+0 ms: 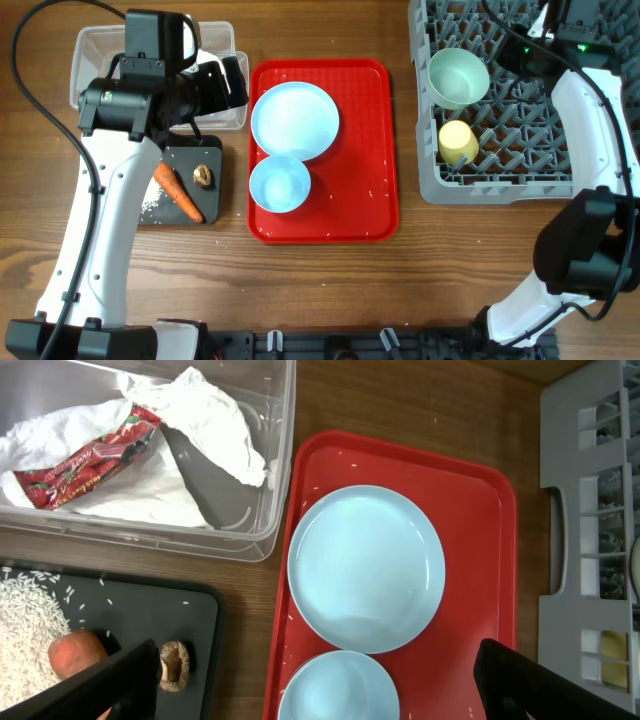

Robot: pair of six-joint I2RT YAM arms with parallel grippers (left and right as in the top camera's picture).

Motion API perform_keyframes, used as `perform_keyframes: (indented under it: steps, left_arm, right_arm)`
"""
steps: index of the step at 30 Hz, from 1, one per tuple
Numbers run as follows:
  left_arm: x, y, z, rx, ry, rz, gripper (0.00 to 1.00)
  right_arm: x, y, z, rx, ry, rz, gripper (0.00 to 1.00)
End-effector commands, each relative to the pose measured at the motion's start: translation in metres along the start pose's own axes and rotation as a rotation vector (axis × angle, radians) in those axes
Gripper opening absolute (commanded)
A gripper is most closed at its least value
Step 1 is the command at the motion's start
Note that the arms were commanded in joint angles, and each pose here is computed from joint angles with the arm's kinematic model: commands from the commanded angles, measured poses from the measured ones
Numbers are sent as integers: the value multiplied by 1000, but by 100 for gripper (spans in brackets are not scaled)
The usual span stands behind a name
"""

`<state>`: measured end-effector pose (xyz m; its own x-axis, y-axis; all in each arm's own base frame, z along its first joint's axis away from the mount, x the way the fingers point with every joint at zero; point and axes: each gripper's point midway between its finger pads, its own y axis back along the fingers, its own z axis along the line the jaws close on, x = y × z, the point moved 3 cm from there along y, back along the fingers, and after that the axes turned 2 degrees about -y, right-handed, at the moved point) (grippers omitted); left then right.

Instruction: Sort waste into correct bins and load items into the dishwasher rack

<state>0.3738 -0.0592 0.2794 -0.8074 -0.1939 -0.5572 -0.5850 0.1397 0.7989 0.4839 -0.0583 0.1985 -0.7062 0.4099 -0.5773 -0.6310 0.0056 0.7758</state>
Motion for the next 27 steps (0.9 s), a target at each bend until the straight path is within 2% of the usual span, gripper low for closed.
perform_keyframes:
  steps: [1,4,8,10,17,19,22,25,27]
  left_arm:
    - [1,-4,3,-12,9,10,100]
    - [1,-4,3,-12,9,10,100]
    - [1,-4,3,-12,9,10,100]
    - [1,-4,3,-12,9,10,100]
    - [1,-4,3,-12,9,10,100]
    - [1,-4,3,-12,9,10,100]
    - [1,-4,3,-12,9,10,100]
    - [1,-4,3,-12,9,10,100]
    - [1,-4,3,-12,9,10,100]
  right_arm:
    - [14,7,19,-132,17,76,56]
    - [36,-2,23,-181,-14,192,57]
    - [67,-16,20,-189,-49,341,49]
    - [73,-19,19,-180,-51,366,45]
    - [76,-23,14,-151,-46,364,43]
    - [70,-21,16,-160,-40,341,42]
    - [41,3,24,-182,-12,245,43]
    - [25,30,4,-65,-105,169,47]
    - [29,34,-14,20,-121,185,48]
